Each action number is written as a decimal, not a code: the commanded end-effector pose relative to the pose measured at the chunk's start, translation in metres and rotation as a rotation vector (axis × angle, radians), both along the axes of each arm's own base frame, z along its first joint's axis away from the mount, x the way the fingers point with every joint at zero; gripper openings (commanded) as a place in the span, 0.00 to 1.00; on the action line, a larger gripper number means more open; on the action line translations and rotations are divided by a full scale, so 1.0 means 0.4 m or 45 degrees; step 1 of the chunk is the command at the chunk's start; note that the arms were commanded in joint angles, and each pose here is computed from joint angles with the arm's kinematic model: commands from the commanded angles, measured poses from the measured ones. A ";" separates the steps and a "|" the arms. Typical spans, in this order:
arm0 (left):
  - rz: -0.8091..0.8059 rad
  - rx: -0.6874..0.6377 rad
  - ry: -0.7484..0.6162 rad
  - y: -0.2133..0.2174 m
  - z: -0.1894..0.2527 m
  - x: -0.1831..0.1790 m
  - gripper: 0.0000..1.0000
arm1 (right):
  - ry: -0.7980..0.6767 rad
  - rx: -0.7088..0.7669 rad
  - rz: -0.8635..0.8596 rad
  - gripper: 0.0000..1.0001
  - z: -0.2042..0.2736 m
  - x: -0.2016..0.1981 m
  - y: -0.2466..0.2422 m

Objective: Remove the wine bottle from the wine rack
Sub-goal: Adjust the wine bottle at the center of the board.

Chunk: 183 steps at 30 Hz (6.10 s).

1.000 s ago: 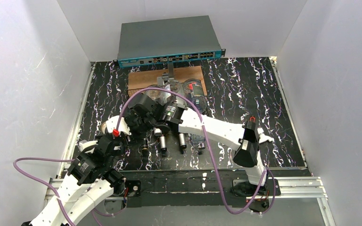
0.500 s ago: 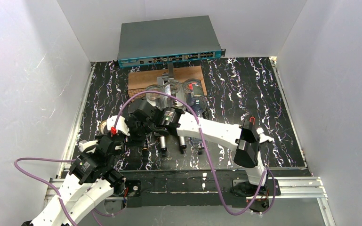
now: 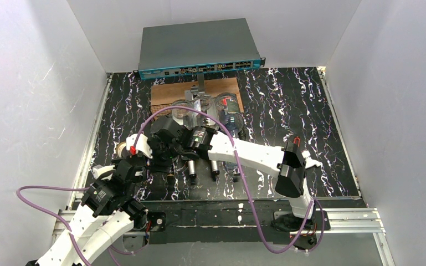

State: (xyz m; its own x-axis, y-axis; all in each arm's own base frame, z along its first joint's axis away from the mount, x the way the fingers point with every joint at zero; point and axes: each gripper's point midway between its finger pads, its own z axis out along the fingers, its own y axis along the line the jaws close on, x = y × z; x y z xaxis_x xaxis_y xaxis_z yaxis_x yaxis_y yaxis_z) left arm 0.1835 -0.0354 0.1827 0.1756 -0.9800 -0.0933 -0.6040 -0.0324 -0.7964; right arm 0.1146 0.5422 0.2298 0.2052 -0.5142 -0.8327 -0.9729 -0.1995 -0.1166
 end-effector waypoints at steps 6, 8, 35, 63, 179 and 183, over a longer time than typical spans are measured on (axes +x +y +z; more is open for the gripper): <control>0.398 -0.513 -0.403 0.036 0.174 0.070 0.02 | 0.107 0.241 -0.011 0.64 0.168 -0.013 0.032; 0.394 -0.511 -0.401 0.036 0.172 0.069 0.01 | 0.142 0.247 -0.006 0.67 0.170 -0.006 0.026; 0.312 -0.461 -0.259 0.019 0.095 0.037 0.00 | -0.378 0.087 0.551 0.89 0.125 0.055 -0.222; 0.297 -0.574 -0.200 -0.021 0.052 0.047 0.00 | -0.681 0.720 0.152 0.89 0.149 -0.045 -0.027; -1.608 2.827 -0.974 -0.115 0.645 -0.063 0.98 | -0.131 0.489 -0.028 0.01 0.148 0.161 0.039; -1.423 2.776 -1.137 -0.122 0.773 -0.069 0.98 | -0.113 0.485 -0.044 0.01 0.142 0.176 0.033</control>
